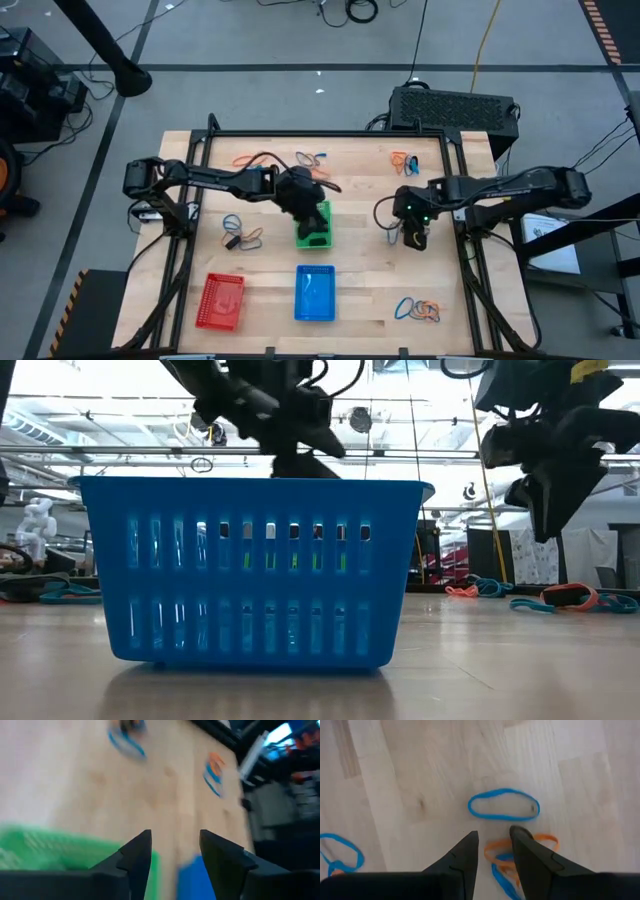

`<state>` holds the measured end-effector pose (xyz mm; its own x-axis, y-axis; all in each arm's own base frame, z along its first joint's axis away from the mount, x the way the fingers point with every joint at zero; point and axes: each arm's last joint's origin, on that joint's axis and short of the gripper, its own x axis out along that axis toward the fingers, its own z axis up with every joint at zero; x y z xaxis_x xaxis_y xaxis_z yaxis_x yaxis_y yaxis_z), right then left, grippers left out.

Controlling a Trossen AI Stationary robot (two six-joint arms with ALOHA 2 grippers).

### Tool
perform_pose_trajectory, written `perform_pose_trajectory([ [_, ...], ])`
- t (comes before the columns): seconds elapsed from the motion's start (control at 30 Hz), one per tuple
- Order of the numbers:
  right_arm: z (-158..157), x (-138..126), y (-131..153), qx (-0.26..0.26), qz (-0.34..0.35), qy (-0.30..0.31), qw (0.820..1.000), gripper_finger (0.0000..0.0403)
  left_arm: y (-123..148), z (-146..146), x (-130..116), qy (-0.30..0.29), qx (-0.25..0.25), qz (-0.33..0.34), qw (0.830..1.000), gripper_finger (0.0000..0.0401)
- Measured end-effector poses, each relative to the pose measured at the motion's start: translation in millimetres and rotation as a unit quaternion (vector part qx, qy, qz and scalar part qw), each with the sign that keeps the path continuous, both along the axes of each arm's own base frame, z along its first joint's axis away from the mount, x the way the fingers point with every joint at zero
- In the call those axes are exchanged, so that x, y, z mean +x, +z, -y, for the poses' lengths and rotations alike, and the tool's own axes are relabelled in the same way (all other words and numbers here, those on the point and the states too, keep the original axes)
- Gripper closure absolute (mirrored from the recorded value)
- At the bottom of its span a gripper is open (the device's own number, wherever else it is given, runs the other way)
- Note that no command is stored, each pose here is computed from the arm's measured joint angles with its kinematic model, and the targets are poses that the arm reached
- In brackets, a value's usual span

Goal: Sort rubber bands into baskets
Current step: Put the black rubberband into the green bin

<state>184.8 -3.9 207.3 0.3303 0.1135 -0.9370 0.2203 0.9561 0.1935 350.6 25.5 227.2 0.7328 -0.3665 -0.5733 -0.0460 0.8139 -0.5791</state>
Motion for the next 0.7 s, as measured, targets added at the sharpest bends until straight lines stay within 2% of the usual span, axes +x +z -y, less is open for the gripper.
perform_pose_trajectory([
  [0.1, 0, 9, -4, -0.006, 0.017, 0.016, 1.000, 0.0289, -5, 2, -12, -0.017, -0.065, -0.074, 0.995, 0.0226],
  [0.23, 1, 22, -8, -0.016, 0.045, 0.035, 0.998, 0.0289, -5, 10, -35, -0.032, -0.079, -0.171, 0.982, 0.0226],
  [0.3, 1, 26, -10, -0.019, 0.053, 0.043, 0.997, 0.0289, -4, 15, -47, -0.035, -0.057, -0.214, 0.974, 0.0226],
  [0.43, 1, 33, -14, -0.021, 0.062, 0.046, 0.997, 0.0289, 1, 20, -78, -0.008, 0.024, -0.321, 0.947, 0.0225],
  [0.57, 2, 37, -17, -0.021, 0.064, 0.046, 0.997, 0.0289, 4, 23, -103, 0.021, 0.107, -0.416, 0.903, 0.0225],
  [0.7, 2, 40, -19, -0.021, 0.067, 0.046, 0.997, 0.0289, -2, 24, -115, 0.034, 0.117, -0.470, 0.874, 0.0225],
])
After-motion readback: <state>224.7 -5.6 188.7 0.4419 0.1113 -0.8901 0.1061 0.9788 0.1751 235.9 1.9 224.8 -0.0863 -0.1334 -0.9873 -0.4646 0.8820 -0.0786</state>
